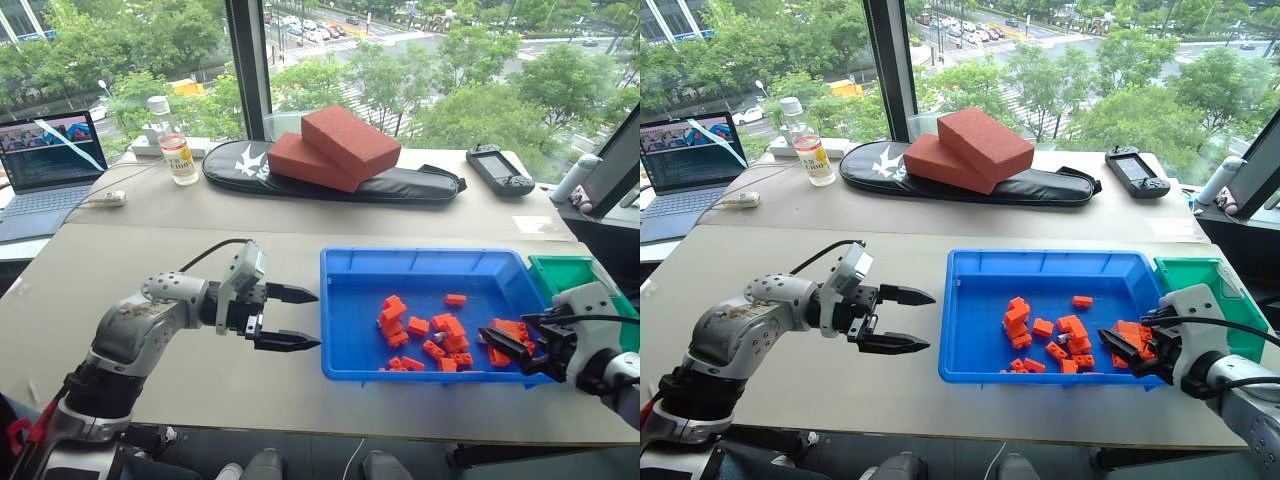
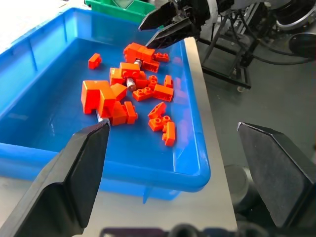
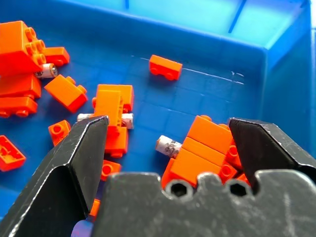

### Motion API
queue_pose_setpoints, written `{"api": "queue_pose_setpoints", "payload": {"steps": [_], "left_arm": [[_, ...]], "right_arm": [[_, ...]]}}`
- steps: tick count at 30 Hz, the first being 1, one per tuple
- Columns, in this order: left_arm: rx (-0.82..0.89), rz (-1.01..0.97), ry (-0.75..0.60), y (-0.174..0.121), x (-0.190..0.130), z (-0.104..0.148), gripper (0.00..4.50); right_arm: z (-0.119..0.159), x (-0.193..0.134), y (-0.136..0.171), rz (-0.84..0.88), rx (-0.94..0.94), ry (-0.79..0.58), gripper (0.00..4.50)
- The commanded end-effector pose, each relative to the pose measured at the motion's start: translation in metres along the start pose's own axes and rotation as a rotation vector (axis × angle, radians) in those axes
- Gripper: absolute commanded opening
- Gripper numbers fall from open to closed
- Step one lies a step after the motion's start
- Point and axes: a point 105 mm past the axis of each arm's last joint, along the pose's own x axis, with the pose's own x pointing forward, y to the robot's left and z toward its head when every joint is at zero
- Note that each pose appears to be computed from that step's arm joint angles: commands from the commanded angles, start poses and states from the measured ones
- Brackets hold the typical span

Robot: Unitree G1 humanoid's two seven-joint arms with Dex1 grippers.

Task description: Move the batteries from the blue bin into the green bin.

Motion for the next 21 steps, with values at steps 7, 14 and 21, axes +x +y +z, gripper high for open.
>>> {"api": "queue_pose_setpoints", "payload": {"steps": [7, 14, 21], "left_arm": [[0.059, -0.025, -0.02, -0.004, 0.005, 0.009, 4.47], [0.059, -0.018, -0.028, -0.003, 0.005, 0.016, 4.47], [0.051, -0.012, -0.034, -0.003, 0.006, 0.02, 4.5]], "right_arm": [[-0.009, 0.005, -0.015, -0.151, 0.007, 0.095, 4.5], [-0.001, 0.009, -0.025, -0.202, 0.009, 0.082, 4.5], [-0.007, 0.014, -0.027, -0.208, 0.013, 0.111, 3.99]]}}
